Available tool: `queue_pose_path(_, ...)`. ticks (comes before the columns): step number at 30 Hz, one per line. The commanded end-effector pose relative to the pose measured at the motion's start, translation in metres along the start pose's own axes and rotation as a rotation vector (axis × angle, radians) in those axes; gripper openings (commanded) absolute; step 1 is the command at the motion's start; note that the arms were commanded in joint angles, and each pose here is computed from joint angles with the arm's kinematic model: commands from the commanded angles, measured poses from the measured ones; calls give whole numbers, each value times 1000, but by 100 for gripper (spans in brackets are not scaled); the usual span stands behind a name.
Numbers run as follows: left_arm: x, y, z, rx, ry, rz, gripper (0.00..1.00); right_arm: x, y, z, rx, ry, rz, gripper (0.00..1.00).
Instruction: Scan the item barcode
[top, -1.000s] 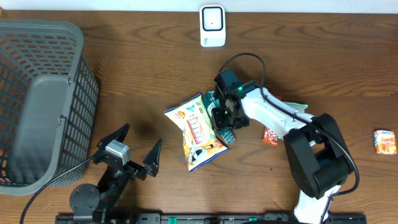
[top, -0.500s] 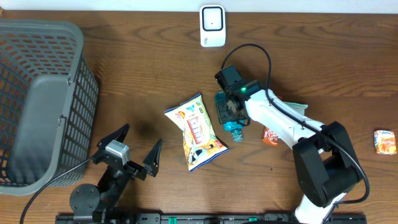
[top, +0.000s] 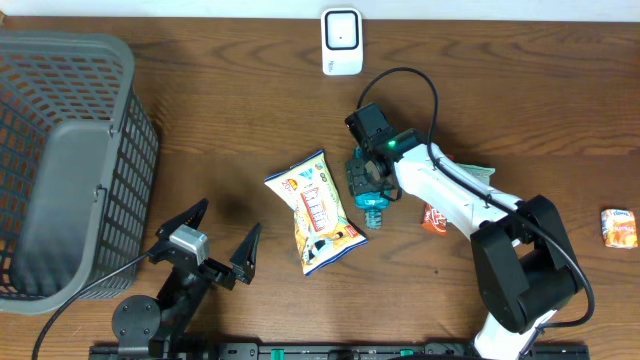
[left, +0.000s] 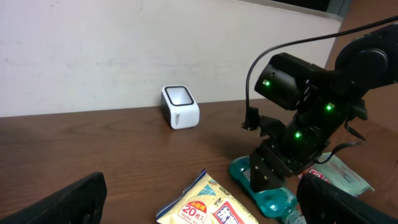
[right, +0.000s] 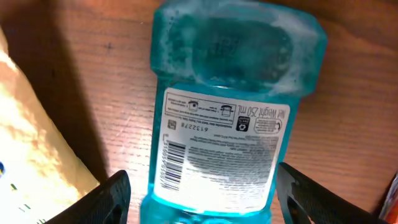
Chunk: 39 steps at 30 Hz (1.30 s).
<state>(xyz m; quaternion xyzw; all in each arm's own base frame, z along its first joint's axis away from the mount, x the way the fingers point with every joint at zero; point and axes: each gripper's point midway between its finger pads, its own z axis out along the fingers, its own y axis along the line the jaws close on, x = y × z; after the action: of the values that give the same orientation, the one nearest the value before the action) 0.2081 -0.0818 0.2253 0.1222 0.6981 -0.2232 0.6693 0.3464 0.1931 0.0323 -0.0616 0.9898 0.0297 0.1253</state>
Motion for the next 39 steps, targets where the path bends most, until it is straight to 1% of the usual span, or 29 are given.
queue_pose_path(1,-2,-3,-1,15,-6,-1,98,-4,-7,-4,3,-12,219,70)
queue_pose_path(3,-2,-3,-1,15,-6,-1,98,-5,-8,-4,-29,4,297,72)
queue_pose_path(5,-2,-3,-1,15,-6,-1,98,-6,-9,-4,-66,23,335,76)
queue_pose_path(7,-2,-3,-1,15,-6,-1,98,-4,-12,-4,-115,63,368,73)
queue_pose_path(10,-2,-3,-1,15,-6,-1,98,5,-23,-5,-135,130,414,71)
queue_pose_path(12,-2,-3,-1,15,-6,-1,98,14,-26,-7,-154,182,411,68)
queue_pose_path(14,-2,-3,-1,15,-6,-1,98,21,-21,-9,-203,222,375,69)
queue_pose_path(15,-2,-3,-1,15,-6,-1,98,23,-19,-9,-219,229,362,72)
queue_pose_path(16,-2,-3,-1,15,-6,-1,98,25,-18,-8,-223,234,349,79)
queue_pose_path(18,-2,-3,-1,15,-6,-1,98,32,-19,-3,-220,243,348,83)
queue_pose_path(21,-2,-3,-1,15,-6,-1,98,43,-21,6,-220,256,344,83)
queue_pose_path(22,-2,-3,-1,15,-6,-1,98,48,-21,11,-235,261,346,85)
queue_pose_path(26,-2,-3,-1,15,-6,-1,98,54,0,28,-405,211,286,85)
queue_pose_path(27,-2,-3,-1,15,-6,-1,98,57,-1,32,-408,202,284,82)
queue_pose_path(28,-2,-3,-1,15,-6,-1,98,65,-3,39,-409,196,282,76)
queue_pose_path(31,-2,-3,-1,15,-6,-1,98,78,-13,50,-375,190,279,67)
queue_pose_path(32,-2,-3,-1,15,-6,-1,98,80,-14,51,-373,191,270,61)
queue_pose_path(34,-2,-3,-1,15,-6,-1,98,81,-17,51,-374,189,248,48)
queue_pose_path(37,-2,-3,-1,15,-6,-1,98,79,-17,51,-377,180,241,40)
queue_pose_path(39,-2,-3,-1,15,-6,-1,98,73,-11,50,-408,158,224,27)
